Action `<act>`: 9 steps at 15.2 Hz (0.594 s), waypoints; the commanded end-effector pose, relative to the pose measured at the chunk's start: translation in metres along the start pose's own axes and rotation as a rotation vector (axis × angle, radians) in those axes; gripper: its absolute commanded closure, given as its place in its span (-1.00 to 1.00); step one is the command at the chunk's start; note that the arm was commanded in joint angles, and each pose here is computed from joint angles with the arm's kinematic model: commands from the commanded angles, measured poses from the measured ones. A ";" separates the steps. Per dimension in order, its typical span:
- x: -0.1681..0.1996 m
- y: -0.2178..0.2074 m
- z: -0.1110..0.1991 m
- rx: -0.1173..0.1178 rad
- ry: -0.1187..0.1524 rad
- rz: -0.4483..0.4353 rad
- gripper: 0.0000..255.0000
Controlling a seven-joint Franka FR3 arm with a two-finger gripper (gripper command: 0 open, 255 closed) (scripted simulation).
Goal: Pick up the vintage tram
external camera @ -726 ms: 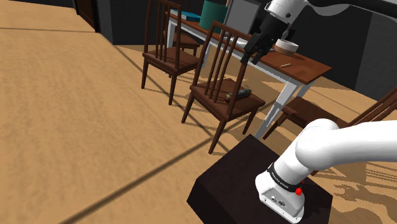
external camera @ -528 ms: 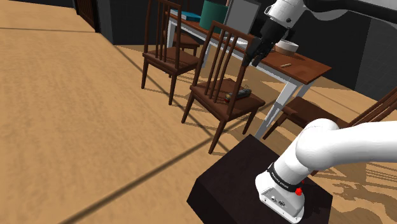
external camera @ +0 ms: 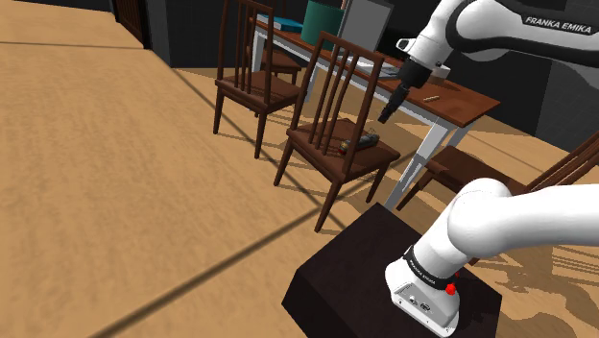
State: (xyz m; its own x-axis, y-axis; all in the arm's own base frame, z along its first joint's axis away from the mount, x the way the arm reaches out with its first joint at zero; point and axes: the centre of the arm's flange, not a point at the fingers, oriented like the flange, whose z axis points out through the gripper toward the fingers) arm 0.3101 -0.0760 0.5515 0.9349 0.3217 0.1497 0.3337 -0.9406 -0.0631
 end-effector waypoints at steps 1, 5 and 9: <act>-0.009 0.024 0.015 0.004 -0.008 -0.089 -1.00; -0.017 0.070 0.041 0.012 -0.024 -0.252 -1.00; -0.018 0.115 0.068 0.020 -0.039 -0.415 -1.00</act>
State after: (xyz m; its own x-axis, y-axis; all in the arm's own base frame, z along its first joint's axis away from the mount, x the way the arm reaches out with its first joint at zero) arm 0.3342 -0.1724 0.4833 0.7561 0.6408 0.1330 0.6492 -0.7600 -0.0289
